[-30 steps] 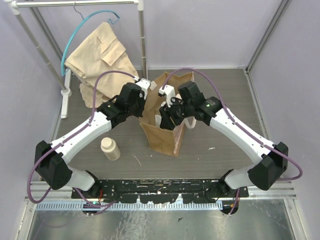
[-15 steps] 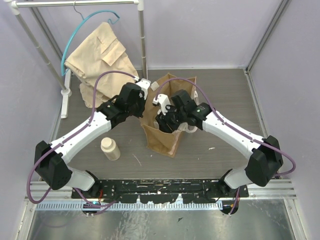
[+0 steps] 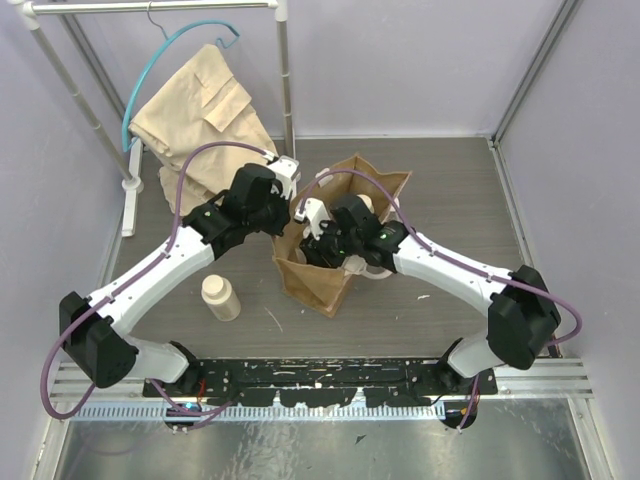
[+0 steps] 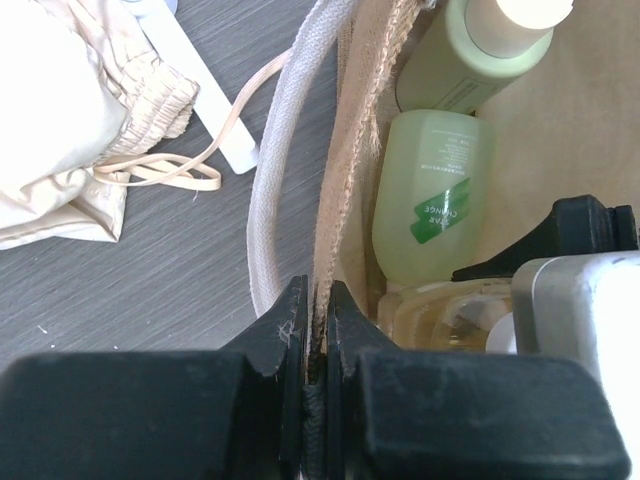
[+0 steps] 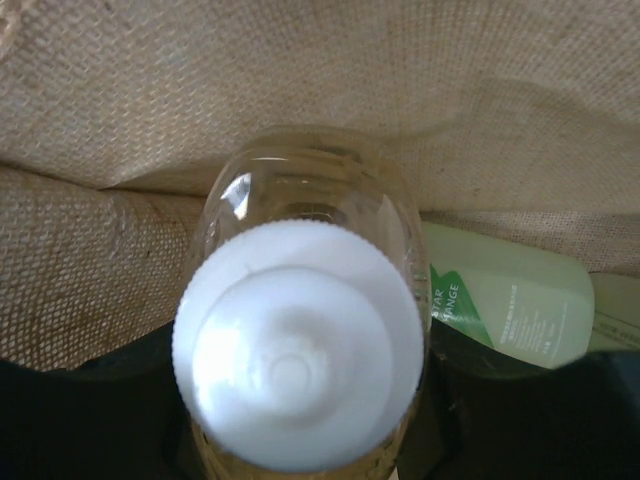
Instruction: Place the personal care products into the canvas bag
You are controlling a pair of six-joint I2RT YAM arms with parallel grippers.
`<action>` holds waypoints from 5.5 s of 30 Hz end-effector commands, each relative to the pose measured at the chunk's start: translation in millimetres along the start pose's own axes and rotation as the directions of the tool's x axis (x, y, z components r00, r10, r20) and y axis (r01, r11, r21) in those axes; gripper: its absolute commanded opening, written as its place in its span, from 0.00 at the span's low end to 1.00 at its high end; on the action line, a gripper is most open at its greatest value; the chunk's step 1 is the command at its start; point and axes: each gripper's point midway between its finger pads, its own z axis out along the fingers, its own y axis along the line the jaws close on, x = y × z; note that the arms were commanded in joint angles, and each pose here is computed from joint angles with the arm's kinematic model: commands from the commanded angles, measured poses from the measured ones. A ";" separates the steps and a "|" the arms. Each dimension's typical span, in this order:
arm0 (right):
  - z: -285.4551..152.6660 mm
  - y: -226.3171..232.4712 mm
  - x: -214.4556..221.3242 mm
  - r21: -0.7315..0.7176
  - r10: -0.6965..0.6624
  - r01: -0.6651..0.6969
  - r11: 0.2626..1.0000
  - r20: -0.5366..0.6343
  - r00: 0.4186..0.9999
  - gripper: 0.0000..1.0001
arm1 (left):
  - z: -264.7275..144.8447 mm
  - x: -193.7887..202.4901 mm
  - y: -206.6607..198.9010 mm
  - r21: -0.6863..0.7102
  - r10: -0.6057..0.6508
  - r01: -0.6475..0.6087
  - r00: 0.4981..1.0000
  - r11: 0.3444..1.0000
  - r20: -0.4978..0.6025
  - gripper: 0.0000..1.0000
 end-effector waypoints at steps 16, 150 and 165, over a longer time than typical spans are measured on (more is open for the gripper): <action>28.0 -11.3 7.5 0.038 0.038 -0.039 0.999 0.035 0.999 0.01 | -9.5 -7.7 -0.1 0.009 0.011 -0.012 1.000 1.000 0.024 0.00; -147.9 -146.5 26.1 0.651 0.350 -0.425 0.629 0.250 0.903 0.01 | -119.9 156.3 66.5 -0.484 -0.427 0.289 0.881 0.826 -0.202 0.98; -152.0 -150.7 29.8 0.646 0.347 -0.433 0.628 0.265 0.900 0.01 | -94.4 189.8 65.7 -0.567 -0.477 0.247 0.826 0.786 -0.301 0.98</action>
